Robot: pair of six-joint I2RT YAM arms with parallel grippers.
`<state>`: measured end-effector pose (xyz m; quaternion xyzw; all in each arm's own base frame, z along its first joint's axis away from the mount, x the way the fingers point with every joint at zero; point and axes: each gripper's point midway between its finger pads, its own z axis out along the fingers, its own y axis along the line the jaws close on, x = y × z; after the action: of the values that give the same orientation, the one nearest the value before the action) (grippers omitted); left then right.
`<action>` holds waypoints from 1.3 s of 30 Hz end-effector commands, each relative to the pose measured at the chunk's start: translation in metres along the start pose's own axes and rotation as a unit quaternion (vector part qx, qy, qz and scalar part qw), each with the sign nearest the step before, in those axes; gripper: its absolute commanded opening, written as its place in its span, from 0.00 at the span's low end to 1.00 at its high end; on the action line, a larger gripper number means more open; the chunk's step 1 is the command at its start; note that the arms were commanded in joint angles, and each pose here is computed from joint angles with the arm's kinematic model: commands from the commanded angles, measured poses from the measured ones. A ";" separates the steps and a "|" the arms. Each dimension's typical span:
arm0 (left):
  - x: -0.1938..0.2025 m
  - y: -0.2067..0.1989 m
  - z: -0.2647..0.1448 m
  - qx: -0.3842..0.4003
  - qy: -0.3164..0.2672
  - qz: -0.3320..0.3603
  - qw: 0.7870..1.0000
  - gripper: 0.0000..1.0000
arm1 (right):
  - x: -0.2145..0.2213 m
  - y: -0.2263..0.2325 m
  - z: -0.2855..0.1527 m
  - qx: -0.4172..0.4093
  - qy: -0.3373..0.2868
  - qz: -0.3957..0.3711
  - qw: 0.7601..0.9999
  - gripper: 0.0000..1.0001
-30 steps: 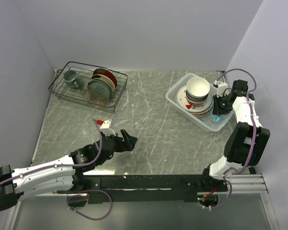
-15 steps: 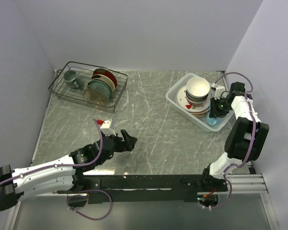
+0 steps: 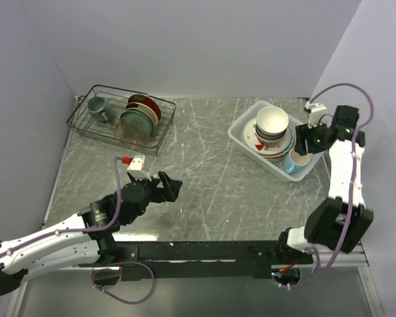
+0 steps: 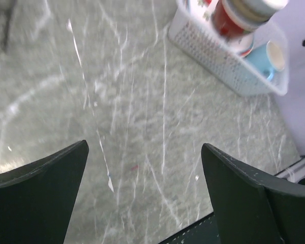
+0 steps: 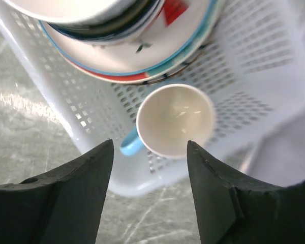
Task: Place the mixed dishes into the plastic bin
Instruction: Place the cup in the plastic bin, then reset both arms
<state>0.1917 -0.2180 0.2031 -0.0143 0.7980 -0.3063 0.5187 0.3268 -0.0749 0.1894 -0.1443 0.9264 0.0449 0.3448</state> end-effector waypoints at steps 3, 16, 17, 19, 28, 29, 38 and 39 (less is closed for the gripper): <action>-0.086 -0.014 -0.028 -0.015 -0.079 0.056 0.995 0.99 | -0.040 0.020 -0.089 0.047 -0.124 -0.029 0.991 0.81; -0.187 0.001 -0.092 -0.077 -0.182 0.085 0.977 0.99 | -0.074 0.081 -0.192 0.065 -0.327 0.045 0.942 1.00; -0.190 0.001 -0.094 -0.077 -0.183 0.086 0.976 0.99 | -0.078 0.082 -0.199 0.069 -0.344 0.045 0.935 1.00; -0.194 -0.006 -0.093 -0.070 -0.182 0.092 0.977 0.99 | -0.081 0.089 -0.211 0.074 -0.372 0.065 0.923 1.00; -0.203 -0.016 -0.059 -0.083 -0.169 0.119 0.975 0.99 | -0.072 0.074 -0.236 0.154 -0.386 0.118 0.902 1.00; -0.212 -0.006 -0.055 -0.098 -0.176 0.116 0.973 0.99 | -0.070 0.074 -0.235 0.157 -0.387 0.119 0.901 1.00; -0.206 0.007 -0.022 -0.090 -0.142 0.109 0.980 0.99 | -0.066 0.070 -0.241 0.181 -0.402 0.131 0.888 1.00; -0.204 0.008 -0.021 -0.091 -0.140 0.108 0.980 0.99 | -0.065 0.068 -0.241 0.184 -0.402 0.133 0.887 1.00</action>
<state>0.2721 -0.1231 0.3496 -0.0221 0.7635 -0.1229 0.6336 0.2030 -0.0293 0.4045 0.0538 0.7300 -0.0100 0.6813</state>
